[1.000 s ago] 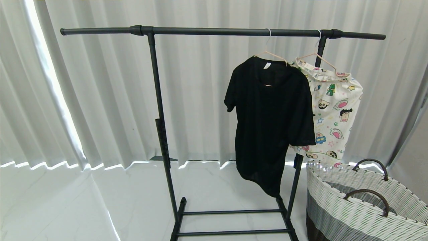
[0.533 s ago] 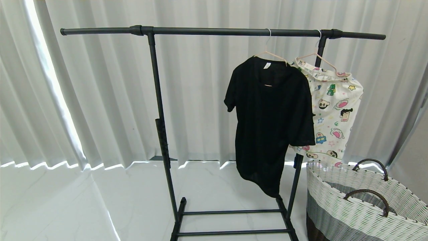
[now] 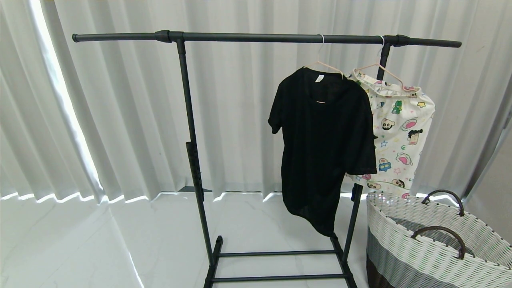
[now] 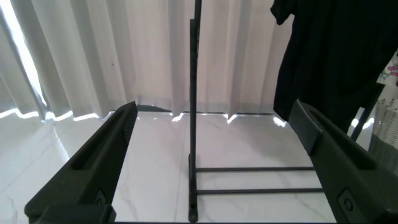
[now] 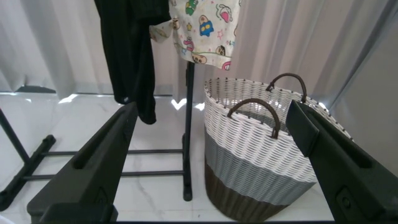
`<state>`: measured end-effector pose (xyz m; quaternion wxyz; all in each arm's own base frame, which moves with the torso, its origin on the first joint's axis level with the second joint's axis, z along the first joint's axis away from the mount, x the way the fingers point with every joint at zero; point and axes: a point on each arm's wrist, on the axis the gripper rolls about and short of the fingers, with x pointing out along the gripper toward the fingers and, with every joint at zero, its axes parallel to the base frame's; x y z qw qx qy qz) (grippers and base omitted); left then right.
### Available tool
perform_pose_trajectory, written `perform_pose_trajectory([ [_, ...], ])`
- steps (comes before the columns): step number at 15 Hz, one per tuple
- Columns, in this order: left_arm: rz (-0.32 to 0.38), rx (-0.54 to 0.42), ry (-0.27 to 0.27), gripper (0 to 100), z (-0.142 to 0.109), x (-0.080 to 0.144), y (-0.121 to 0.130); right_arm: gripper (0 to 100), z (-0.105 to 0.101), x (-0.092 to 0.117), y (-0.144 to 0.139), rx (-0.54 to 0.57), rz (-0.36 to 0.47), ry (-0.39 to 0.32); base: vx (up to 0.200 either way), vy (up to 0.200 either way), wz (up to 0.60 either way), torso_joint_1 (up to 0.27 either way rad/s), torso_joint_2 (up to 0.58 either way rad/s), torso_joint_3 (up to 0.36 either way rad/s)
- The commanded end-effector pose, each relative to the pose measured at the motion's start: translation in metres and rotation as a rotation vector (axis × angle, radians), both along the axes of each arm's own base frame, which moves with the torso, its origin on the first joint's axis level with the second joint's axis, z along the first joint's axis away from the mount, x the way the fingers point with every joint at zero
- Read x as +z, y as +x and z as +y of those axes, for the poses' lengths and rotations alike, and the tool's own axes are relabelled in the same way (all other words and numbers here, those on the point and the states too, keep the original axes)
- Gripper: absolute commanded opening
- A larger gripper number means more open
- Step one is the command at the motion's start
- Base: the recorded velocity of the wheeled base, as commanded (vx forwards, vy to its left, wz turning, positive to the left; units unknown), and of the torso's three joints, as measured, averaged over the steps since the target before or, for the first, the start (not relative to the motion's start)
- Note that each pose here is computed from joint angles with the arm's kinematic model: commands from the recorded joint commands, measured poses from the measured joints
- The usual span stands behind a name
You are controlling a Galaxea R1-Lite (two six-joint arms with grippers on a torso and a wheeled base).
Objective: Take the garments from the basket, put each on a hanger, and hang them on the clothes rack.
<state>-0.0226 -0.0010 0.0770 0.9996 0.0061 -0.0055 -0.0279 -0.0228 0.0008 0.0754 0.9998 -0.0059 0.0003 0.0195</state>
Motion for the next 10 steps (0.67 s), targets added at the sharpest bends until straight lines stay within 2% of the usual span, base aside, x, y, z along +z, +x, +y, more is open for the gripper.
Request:
perform_pose_trajectory([
  [1, -0.003, -0.001, 0.000, 100, 0.0000, 0.0001, -0.0001, 100, 0.0000, -0.0001, 0.0000, 0.001, 0.001, 0.000, 0.000, 0.000, 0.00, 0.000, 0.00, 0.000],
  [10, -0.002, -0.001, 0.000, 100, 0.0000, 0.0000, -0.0001, 100, 0.0000, -0.0001, 0.0000, -0.001, 0.000, -0.008, 0.000, 0.000, 0.00, 0.000, 0.00, 0.000],
])
